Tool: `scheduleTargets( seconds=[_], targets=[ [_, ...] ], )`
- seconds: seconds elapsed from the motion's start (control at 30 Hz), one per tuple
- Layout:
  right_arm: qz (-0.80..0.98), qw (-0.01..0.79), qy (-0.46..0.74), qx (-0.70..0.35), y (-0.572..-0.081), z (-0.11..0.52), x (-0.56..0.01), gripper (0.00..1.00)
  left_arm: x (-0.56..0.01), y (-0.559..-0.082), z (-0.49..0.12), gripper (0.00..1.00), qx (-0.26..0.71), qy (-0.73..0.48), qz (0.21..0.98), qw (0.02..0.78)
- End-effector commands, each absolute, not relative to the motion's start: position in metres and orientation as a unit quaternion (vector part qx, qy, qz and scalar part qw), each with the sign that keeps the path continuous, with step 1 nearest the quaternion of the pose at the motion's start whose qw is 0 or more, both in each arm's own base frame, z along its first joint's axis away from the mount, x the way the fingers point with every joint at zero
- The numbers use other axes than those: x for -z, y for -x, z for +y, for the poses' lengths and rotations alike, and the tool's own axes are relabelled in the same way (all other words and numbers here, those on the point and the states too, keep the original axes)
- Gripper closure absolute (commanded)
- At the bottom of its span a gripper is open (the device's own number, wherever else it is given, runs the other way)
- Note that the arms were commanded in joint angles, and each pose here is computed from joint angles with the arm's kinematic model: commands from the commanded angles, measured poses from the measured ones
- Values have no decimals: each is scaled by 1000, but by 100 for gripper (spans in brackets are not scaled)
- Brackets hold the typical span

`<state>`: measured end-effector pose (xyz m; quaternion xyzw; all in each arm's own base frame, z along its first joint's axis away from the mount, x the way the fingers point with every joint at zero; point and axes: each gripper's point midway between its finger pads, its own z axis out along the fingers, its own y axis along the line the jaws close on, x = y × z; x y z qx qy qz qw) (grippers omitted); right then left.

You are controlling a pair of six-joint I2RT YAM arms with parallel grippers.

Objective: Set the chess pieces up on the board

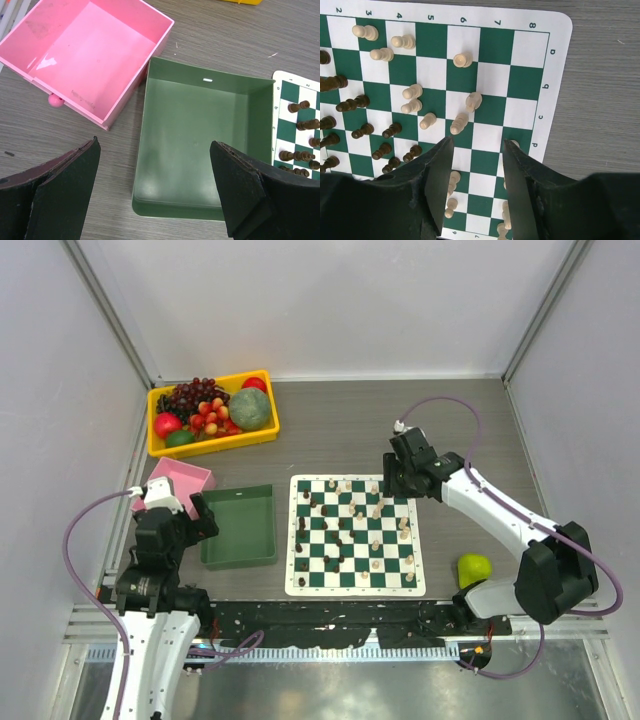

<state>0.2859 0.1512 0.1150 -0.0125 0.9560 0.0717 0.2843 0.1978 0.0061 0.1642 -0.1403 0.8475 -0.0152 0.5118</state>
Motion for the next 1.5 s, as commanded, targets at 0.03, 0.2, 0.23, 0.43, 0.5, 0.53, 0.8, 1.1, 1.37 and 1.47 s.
scheduleTargets(
  seconds=[0.03,0.2,0.23,0.43,0.5,0.53,0.8,1.1,1.37,1.47],
  targets=[
    [951,296,6,-89,-292,152,-118,52,-174,-207,3,1,27,140,837,528],
    [953,286,4,-105,-291,157,-111,52,-174,-206,3,1,28,139,837,528],
    [953,284,3,-107,-291,159,-110,52,-174,-207,3,1,28,138,837,528],
    [950,292,-5,-115,-297,163,-111,45,-174,-207,2,1,29,137,838,527],
    [950,289,-6,-116,-300,166,-111,44,-174,-207,3,1,26,138,838,527],
    [950,290,-4,-118,-302,167,-113,43,-174,-207,4,1,25,140,837,528],
    [954,285,-11,-96,-307,162,-111,38,-173,-208,2,1,29,137,839,526],
    [956,283,-9,-72,-303,153,-109,34,-168,-209,-2,1,34,133,848,512],
    [956,287,-5,-61,-304,148,-110,38,-170,-209,-4,1,40,131,845,517],
    [957,284,-3,-61,-303,148,-108,40,-169,-209,-4,1,41,131,845,516]
  ],
)
